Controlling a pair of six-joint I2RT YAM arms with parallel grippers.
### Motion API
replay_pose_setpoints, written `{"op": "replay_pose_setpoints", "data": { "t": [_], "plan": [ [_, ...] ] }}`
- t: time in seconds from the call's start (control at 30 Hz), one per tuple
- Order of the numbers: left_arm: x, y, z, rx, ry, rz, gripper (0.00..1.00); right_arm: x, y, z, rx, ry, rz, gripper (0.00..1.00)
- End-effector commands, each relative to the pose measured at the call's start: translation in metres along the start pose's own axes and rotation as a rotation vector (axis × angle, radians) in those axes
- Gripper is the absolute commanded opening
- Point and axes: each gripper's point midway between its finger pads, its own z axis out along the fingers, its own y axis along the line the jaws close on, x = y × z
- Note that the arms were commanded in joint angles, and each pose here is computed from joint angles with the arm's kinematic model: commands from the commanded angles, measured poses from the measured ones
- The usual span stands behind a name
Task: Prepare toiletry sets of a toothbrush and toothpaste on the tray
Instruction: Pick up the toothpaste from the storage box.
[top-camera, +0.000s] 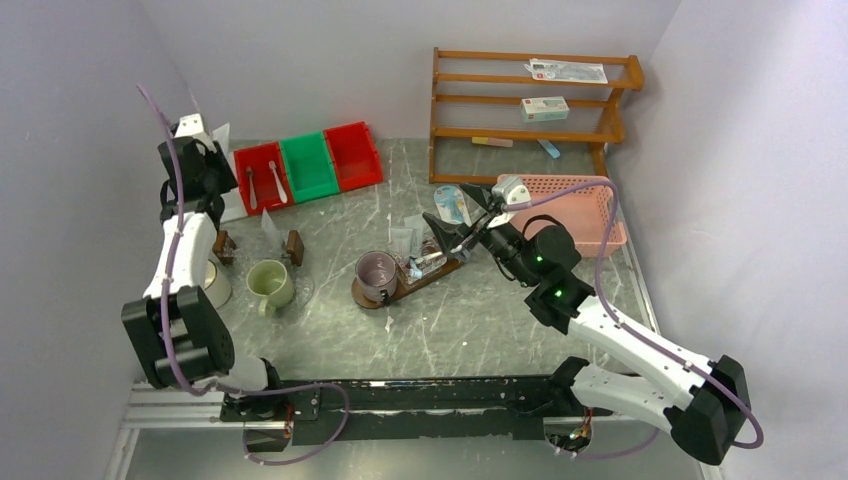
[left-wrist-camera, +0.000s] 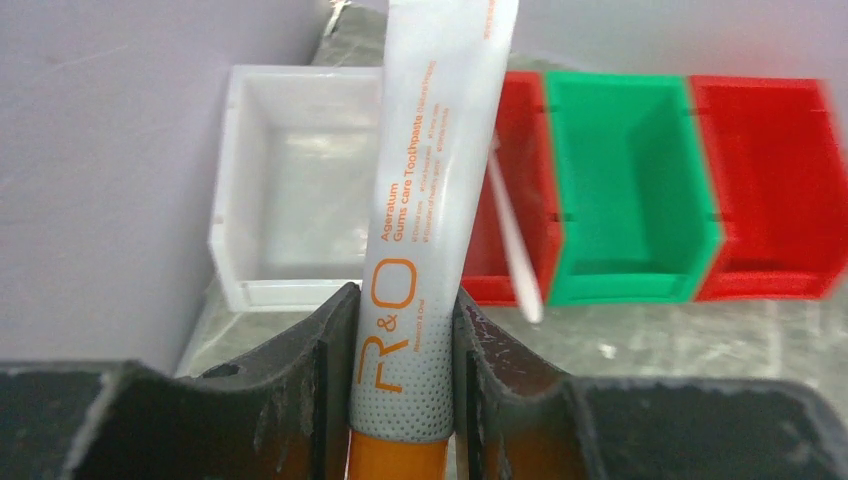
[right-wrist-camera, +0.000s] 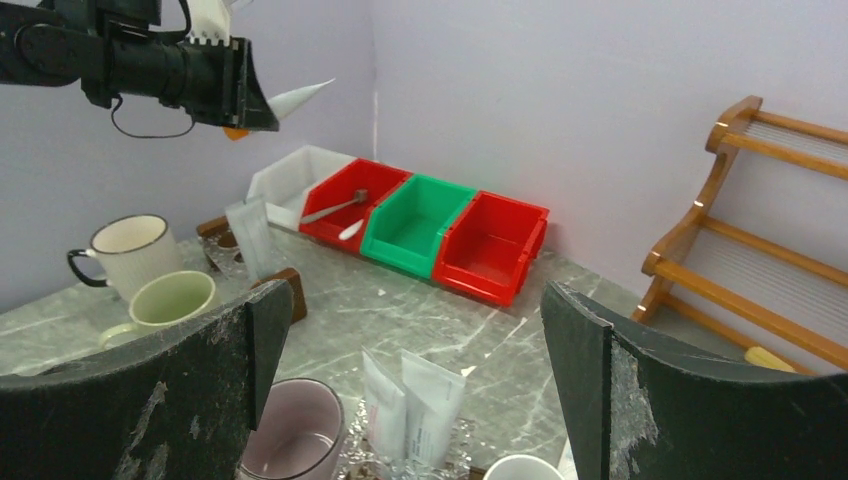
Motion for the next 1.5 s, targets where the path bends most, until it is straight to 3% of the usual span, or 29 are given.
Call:
{"op": "replay_pose_setpoints", "data": {
  "t": [0.0, 0.47, 0.73, 0.93, 1.17, 1.47],
  "plan": [
    [-0.039, -0.052, -0.033, 0.231, -0.168, -0.065, 0.14, -0.010, 0.011, 0.003, -0.051, -0.016, 0.043, 1.00],
    [-0.030, -0.174, -0.151, 0.758, -0.293, -0.074, 0.14, -0.018, 0.036, 0.025, -0.143, -0.021, 0.277, 1.00],
    [-0.013, -0.219, -0.205, 0.995, -0.328, -0.062, 0.14, -0.018, 0.045, 0.044, -0.156, -0.022, 0.434, 1.00],
    [0.002, -0.240, -0.231, 1.082, -0.333, -0.060, 0.14, -0.010, 0.054, 0.064, -0.129, 0.012, 0.559, 0.98],
    [0.014, -0.259, -0.248, 1.074, -0.372, -0.067, 0.13, 0.005, 0.069, 0.084, -0.021, 0.042, 0.686, 0.97],
    [0.024, -0.279, -0.271, 1.054, -0.442, 0.003, 0.13, 0.032, 0.054, 0.091, 0.186, 0.075, 0.802, 0.91]
  ]
}}
